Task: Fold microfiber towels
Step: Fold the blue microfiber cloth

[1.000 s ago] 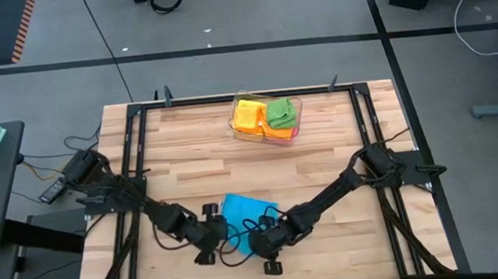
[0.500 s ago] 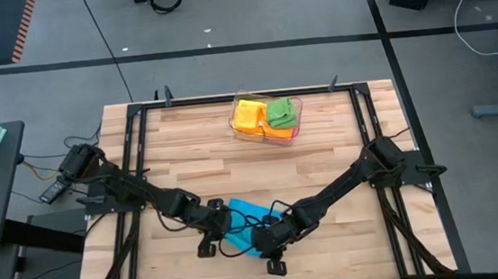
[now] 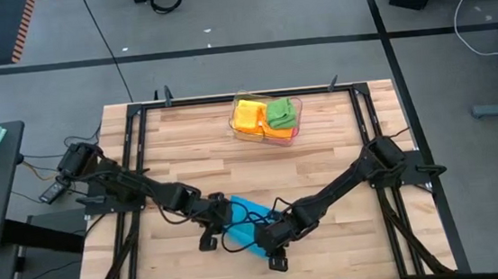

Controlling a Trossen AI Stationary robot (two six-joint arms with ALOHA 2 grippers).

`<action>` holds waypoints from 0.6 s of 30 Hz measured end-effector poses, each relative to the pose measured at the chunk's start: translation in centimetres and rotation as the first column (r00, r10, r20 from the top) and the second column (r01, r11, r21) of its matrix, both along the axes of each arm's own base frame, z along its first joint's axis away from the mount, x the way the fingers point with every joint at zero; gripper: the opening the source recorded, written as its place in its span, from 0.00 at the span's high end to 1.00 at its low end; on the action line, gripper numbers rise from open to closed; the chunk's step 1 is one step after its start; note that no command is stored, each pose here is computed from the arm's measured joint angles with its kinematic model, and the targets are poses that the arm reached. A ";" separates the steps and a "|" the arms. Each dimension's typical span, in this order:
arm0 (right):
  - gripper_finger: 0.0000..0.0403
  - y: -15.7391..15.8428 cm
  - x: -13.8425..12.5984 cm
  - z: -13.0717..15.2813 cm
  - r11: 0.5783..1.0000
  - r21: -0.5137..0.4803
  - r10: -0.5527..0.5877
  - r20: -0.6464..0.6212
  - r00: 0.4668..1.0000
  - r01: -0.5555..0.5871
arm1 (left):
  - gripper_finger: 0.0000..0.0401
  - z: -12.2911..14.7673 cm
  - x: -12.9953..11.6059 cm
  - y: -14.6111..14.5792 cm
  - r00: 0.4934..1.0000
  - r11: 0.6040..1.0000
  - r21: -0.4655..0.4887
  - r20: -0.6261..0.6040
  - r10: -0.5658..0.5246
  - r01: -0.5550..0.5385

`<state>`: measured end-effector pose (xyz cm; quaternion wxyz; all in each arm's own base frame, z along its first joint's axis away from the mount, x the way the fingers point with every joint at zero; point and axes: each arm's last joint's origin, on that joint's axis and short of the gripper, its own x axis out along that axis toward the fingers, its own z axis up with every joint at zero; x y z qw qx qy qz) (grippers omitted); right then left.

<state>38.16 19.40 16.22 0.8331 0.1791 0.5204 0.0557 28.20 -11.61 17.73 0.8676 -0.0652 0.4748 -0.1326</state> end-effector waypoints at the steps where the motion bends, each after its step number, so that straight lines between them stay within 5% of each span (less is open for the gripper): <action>1: 0.54 -0.1 -0.1 0.1 1.000 -0.009 -0.002 -0.010 1.000 0.002 | 0.90 0.0 0.0 0.0 1.000 1.000 0.001 -0.001 0.001 -0.001; 18: 0.55 -0.9 -1.3 0.3 0.993 -0.119 0.007 -0.094 0.996 -0.018 | 0.90 -1.9 1.1 2.1 0.997 0.998 0.043 -0.058 0.057 -0.055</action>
